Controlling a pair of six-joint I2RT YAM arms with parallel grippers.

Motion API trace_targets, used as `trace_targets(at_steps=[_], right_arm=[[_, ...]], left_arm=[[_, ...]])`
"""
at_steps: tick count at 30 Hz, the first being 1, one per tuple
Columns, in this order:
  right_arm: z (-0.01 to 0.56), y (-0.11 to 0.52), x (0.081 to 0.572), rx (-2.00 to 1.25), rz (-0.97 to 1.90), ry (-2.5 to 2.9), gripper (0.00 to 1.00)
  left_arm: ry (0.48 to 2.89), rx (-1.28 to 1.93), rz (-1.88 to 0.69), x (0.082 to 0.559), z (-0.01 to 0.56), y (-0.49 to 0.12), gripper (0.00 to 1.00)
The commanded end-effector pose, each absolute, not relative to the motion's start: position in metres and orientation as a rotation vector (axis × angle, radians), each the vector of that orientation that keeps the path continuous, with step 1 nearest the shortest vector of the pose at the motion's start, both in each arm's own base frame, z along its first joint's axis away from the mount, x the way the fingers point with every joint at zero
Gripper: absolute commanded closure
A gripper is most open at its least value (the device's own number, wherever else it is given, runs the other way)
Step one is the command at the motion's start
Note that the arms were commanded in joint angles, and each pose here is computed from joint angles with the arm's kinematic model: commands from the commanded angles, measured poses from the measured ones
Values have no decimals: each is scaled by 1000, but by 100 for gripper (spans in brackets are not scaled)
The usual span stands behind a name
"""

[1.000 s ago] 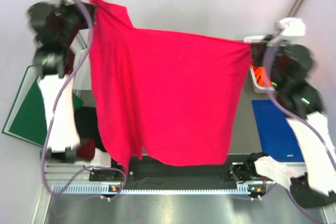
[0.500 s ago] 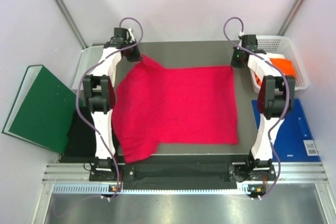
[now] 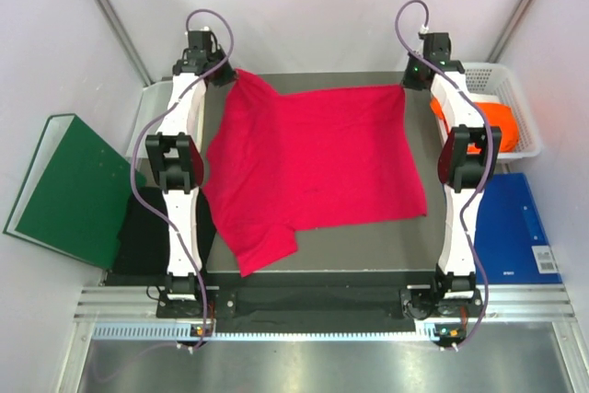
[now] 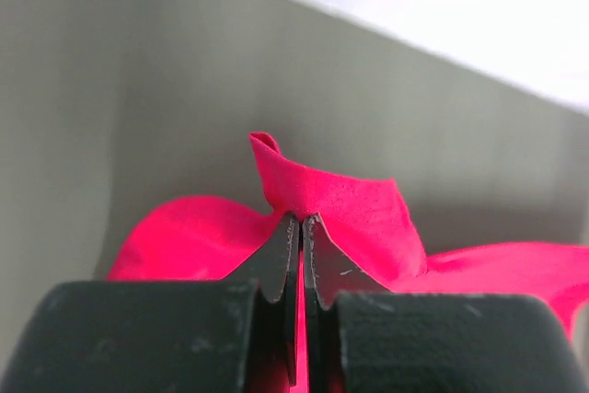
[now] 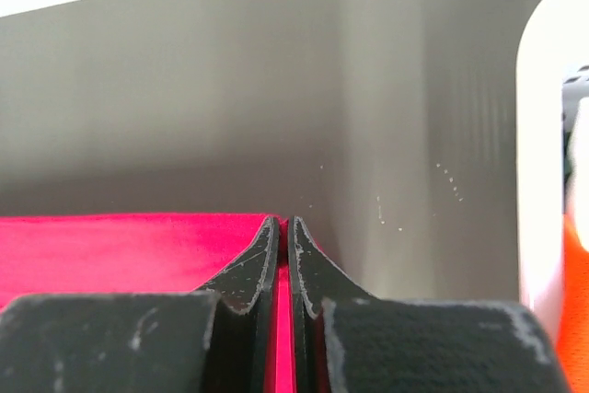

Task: Fold and stack the t-shirts
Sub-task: Flatten out the tshirt, then fold the flattened tshirt in 1/3 of the way

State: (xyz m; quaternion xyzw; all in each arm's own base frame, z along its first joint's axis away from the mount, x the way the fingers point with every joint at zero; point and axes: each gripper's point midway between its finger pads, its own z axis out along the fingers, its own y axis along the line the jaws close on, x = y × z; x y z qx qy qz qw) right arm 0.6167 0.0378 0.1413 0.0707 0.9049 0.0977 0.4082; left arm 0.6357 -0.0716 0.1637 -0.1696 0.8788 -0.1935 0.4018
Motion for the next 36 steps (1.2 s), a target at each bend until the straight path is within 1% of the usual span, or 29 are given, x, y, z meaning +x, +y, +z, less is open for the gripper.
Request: trace_targets(at_steps=[1, 6, 9, 10, 12, 13, 19, 22, 24, 29, 33, 36], right_arm=[[151, 34, 615, 224, 262, 2256, 100], [135, 39, 594, 237, 290, 2331, 100], [124, 41, 576, 245, 305, 2385, 100], [130, 41, 571, 243, 304, 2383, 100], [121, 41, 559, 246, 305, 2415, 100], [128, 41, 554, 243, 305, 2410, 100], [135, 36, 533, 244, 268, 2433, 100], [132, 35, 525, 249, 256, 2452, 100], [129, 35, 521, 250, 257, 2464, 100], [101, 37, 510, 279, 268, 2544, 100], [73, 39, 505, 309, 273, 2619, 100], [64, 39, 505, 314, 276, 2650, 100]], left_arm=[[2063, -464, -524, 651, 219, -58, 100], [2172, -431, -592, 624, 205, -71, 100], [2254, -463, -614, 597, 189, -75, 100], [2289, -480, -615, 584, 182, -76, 100], [2311, -503, -602, 572, 178, -74, 100], [2323, -512, -587, 561, 178, -72, 100], [2333, -515, -537, 535, 193, -67, 100], [2341, -503, -499, 526, 199, -62, 100], [2378, -495, -483, 517, 193, -61, 100], [2481, -487, -494, 489, 173, -69, 100], [2611, -511, -478, 455, 148, -81, 100], [2652, -514, -465, 440, 138, -87, 100]])
